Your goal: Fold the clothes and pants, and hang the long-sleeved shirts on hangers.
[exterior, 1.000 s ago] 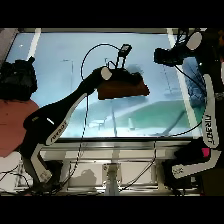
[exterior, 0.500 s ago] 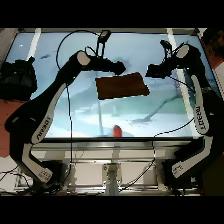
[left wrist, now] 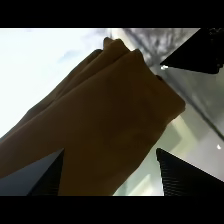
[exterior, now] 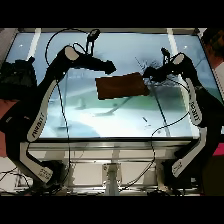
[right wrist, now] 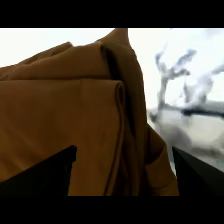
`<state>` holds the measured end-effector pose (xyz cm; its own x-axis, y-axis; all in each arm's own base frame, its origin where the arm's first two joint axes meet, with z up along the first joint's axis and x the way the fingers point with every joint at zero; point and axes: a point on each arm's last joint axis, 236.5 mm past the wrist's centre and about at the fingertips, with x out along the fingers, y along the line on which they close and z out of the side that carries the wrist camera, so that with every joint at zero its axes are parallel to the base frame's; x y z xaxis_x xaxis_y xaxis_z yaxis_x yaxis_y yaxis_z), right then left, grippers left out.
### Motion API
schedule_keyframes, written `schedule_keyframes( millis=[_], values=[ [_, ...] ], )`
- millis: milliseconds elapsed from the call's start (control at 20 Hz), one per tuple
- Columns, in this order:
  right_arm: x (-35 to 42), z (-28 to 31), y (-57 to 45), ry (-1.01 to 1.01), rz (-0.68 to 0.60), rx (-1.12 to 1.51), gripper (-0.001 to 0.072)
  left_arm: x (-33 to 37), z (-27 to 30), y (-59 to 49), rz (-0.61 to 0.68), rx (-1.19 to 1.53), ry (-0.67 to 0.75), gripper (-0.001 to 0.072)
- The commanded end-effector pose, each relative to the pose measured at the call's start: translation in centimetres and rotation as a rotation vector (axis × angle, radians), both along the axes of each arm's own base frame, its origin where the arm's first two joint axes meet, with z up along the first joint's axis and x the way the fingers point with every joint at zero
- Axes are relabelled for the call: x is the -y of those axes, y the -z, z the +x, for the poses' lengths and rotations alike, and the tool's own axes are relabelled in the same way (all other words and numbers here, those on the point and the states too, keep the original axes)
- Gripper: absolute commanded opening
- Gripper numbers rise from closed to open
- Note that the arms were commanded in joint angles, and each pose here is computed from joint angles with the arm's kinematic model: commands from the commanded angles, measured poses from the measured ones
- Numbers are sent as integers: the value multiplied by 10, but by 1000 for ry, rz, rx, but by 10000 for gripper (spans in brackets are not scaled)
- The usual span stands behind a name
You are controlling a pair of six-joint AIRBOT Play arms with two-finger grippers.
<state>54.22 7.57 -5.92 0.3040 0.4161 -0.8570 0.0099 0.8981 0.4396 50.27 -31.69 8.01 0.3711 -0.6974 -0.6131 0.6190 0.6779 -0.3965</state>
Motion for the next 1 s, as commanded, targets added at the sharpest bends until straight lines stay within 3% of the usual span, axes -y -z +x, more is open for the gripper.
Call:
schedule_keyframes(
  millis=[0, 450, 950],
  values=[
    [-5, -6, 19, 9, 34, -60, 681, -2, -1, 1, 2, -7, 3, 616],
    [-56, -28, 59, 17, 288, -250, 633, -2, -1, 0, -1, -7, 2, 616],
    [-121, -61, 47, -184, 314, -279, 633, -2, -1, 0, -1, -8, 2, 616]
  ],
)
